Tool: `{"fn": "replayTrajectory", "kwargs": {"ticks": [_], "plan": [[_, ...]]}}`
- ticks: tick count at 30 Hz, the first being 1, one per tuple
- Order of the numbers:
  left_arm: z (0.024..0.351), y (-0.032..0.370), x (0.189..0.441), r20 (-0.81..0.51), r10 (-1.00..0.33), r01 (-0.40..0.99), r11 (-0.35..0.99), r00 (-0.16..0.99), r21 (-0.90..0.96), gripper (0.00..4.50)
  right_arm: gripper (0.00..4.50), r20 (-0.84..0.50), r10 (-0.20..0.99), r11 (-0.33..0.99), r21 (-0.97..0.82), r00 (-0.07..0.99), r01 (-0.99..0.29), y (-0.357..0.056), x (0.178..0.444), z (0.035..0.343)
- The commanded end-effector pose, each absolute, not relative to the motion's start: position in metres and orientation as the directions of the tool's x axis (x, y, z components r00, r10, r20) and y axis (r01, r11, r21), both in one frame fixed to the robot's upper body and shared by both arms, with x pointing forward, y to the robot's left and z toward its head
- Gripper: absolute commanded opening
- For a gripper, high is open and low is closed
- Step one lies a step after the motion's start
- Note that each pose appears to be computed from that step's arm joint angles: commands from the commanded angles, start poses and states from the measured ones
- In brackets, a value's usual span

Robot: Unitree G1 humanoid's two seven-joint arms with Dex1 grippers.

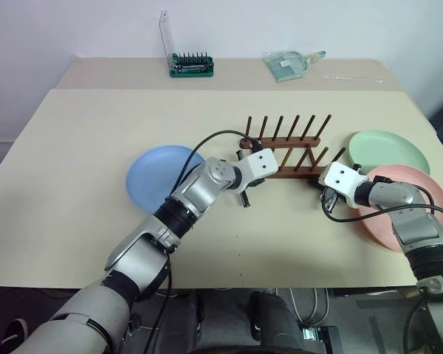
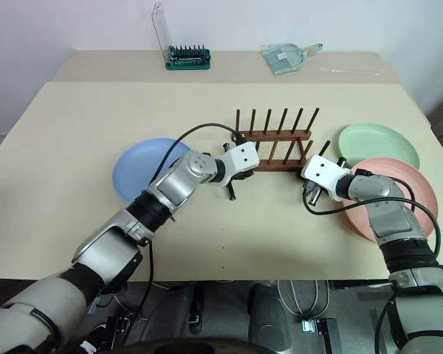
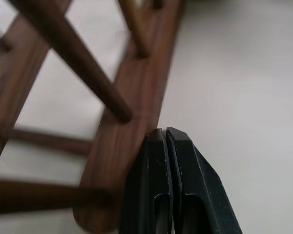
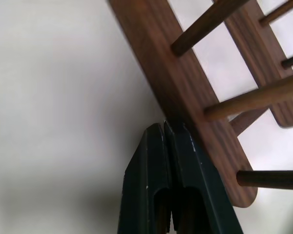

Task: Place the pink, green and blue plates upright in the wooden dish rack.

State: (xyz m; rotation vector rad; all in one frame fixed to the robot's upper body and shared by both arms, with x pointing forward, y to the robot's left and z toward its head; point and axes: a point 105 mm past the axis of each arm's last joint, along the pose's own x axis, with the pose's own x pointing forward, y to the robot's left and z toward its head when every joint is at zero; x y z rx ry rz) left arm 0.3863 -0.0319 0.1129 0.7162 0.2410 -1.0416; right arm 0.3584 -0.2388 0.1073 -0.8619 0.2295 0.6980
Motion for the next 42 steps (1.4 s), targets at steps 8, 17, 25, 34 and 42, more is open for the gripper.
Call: {"fn": "replayTrajectory", "kwargs": {"ticks": [8,17,25,34,42], "plan": [[0.124,-0.019,0.406,-0.473,-0.685,0.816,0.332,0.554,0.474,0.05,0.04,-0.410,0.444,0.443,-0.672,0.797,-0.593,-0.238,0.378,0.114],[0.135,-0.026,0.399,-0.444,-0.744,0.860,0.359,0.499,0.363,0.05,0.04,-0.403,0.469,0.438,-0.667,0.786,-0.603,-0.237,0.375,0.120],[0.188,-0.020,0.340,-0.237,-0.957,0.985,0.162,0.170,0.054,0.05,0.04,-0.284,0.552,0.536,-0.599,0.784,-0.595,-0.234,0.353,0.170],[0.243,0.044,0.325,-0.069,-0.989,0.989,0.124,0.130,0.082,2.36,2.29,-0.218,0.592,0.714,-0.303,0.776,-0.631,-0.256,0.299,0.220],[0.250,0.077,0.318,-0.027,-0.993,0.954,0.106,0.118,0.280,4.47,4.45,-0.340,0.498,0.778,-0.230,0.798,-0.584,-0.278,0.258,0.200]]}}
